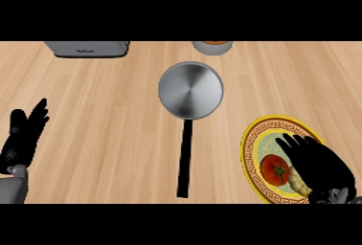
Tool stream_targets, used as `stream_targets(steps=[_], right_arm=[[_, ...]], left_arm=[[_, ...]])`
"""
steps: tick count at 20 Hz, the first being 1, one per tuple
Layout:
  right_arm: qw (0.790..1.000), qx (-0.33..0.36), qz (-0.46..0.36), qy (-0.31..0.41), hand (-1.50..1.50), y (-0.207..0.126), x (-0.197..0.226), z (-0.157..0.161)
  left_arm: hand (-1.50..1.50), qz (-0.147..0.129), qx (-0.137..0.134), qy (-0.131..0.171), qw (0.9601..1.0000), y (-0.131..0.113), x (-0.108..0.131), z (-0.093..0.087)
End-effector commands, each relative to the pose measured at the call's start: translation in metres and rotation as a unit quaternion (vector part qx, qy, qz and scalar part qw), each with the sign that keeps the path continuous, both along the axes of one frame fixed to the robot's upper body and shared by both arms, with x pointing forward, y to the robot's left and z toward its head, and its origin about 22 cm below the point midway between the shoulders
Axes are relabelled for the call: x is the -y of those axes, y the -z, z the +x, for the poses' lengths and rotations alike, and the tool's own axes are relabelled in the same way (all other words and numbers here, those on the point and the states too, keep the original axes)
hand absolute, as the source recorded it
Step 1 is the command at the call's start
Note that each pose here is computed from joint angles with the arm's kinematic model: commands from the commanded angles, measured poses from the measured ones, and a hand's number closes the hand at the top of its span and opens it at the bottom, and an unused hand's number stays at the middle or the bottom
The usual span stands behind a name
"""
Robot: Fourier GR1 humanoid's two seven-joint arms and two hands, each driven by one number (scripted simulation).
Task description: Pick the squash from the plate and place it in the pan
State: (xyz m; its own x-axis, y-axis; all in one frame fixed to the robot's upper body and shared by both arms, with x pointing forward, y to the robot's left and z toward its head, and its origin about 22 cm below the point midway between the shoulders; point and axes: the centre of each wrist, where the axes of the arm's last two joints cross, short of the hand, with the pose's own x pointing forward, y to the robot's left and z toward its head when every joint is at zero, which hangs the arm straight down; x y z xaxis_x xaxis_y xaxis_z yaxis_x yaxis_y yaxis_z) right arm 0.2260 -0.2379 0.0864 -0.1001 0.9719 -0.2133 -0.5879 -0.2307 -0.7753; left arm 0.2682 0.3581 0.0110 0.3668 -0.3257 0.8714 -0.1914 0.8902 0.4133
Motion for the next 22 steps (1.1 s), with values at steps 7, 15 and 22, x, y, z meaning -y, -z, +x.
stream_targets(steps=[7, 15, 22], right_arm=[[1.000, 0.003, -0.001, 0.001, -1.50, 0.017, 0.015, 0.013], [0.999, -0.009, -0.018, 0.027, -1.50, 0.046, -0.006, 0.010], [0.999, -0.031, -0.045, 0.006, 1.50, 0.064, 0.028, 0.014]], left_arm=[[0.00, -0.009, -0.006, 0.000, 0.9999, 0.008, 0.009, 0.008], [0.00, -0.001, -0.006, 0.002, 1.0000, -0.005, 0.002, -0.008], [0.00, -0.001, -0.002, -0.002, 1.0000, 0.001, 0.014, 0.011]])
